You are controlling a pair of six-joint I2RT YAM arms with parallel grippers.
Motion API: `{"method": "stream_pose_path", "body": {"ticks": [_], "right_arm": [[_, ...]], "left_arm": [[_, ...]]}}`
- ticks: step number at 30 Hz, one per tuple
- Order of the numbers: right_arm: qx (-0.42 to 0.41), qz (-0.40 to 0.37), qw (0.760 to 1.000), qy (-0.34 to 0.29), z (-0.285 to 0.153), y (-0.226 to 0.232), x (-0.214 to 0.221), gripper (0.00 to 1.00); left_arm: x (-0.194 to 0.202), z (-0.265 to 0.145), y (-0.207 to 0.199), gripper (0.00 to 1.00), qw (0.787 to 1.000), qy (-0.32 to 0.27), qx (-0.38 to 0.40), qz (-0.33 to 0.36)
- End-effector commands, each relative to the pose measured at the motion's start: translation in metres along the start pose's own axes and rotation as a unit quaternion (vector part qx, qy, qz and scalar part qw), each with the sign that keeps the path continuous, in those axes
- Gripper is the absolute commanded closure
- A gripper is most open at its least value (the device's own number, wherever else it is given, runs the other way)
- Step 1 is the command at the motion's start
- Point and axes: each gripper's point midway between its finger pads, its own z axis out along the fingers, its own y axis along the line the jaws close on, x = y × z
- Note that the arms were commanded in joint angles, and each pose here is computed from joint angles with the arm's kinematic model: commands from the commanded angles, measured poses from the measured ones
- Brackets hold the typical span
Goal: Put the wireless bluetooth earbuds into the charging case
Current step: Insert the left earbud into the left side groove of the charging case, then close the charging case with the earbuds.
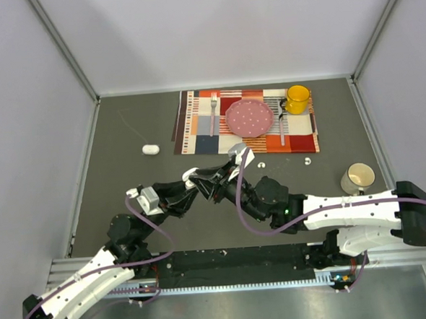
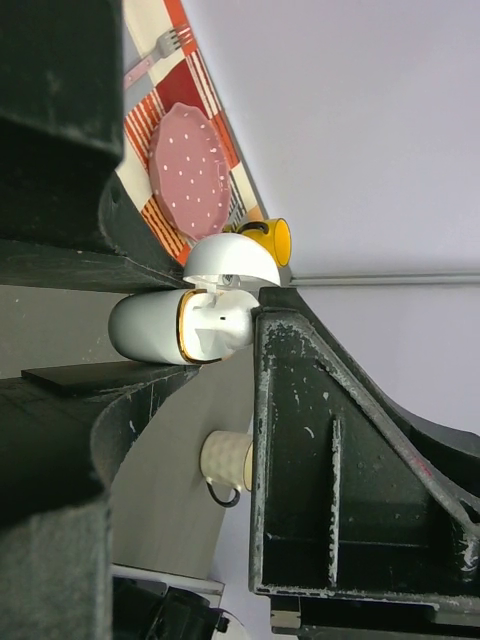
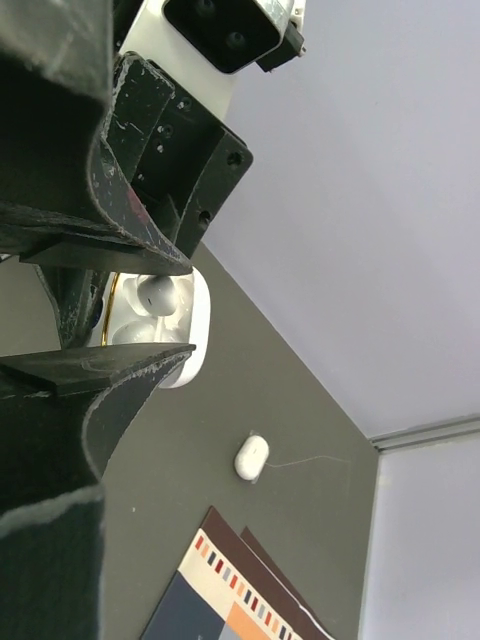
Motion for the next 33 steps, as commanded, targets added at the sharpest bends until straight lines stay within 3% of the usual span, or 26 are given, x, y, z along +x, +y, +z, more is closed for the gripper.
{"method": "stream_pose_path", "body": {"ticks": [1, 5, 21, 25, 26, 31, 33], "right_arm": [[-0.002, 0.014, 0.999, -0.033, -0.003, 0.004, -0.024, 0.67], [-0.005, 0.016, 0.999, -0.038, -0.004, 0.005, -0.028, 0.61], [0.006, 0.032, 0.995, -0.097, -0.021, -0.004, -0.065, 0.56], [0.114, 0.076, 0.987, -0.089, -0.032, -0.044, -0.062, 0.41], [0.127, 0.085, 0.985, -0.086, -0.034, -0.047, -0.061, 0.34], [0.148, 0.086, 0.982, -0.084, -0.045, -0.057, -0.07, 0.24], [0.169, 0.072, 0.98, -0.073, -0.05, -0.065, -0.07, 0.13]], "left_arm": [[-0.033, 0.003, -0.007, 1.0, 0.998, -0.057, 0.018, 0.013], [-0.032, 0.003, -0.008, 1.0, 0.998, -0.055, 0.022, 0.012], [-0.026, 0.002, -0.013, 1.0, 0.999, -0.044, 0.032, 0.004], [-0.023, 0.002, -0.015, 1.0, 0.999, -0.038, 0.038, 0.001], [-0.024, 0.001, -0.015, 1.0, 0.998, -0.039, 0.039, 0.001], [-0.023, 0.002, -0.016, 1.0, 0.999, -0.037, 0.04, -0.004], [-0.025, 0.003, -0.018, 1.0, 0.998, -0.036, 0.046, -0.004]]}}
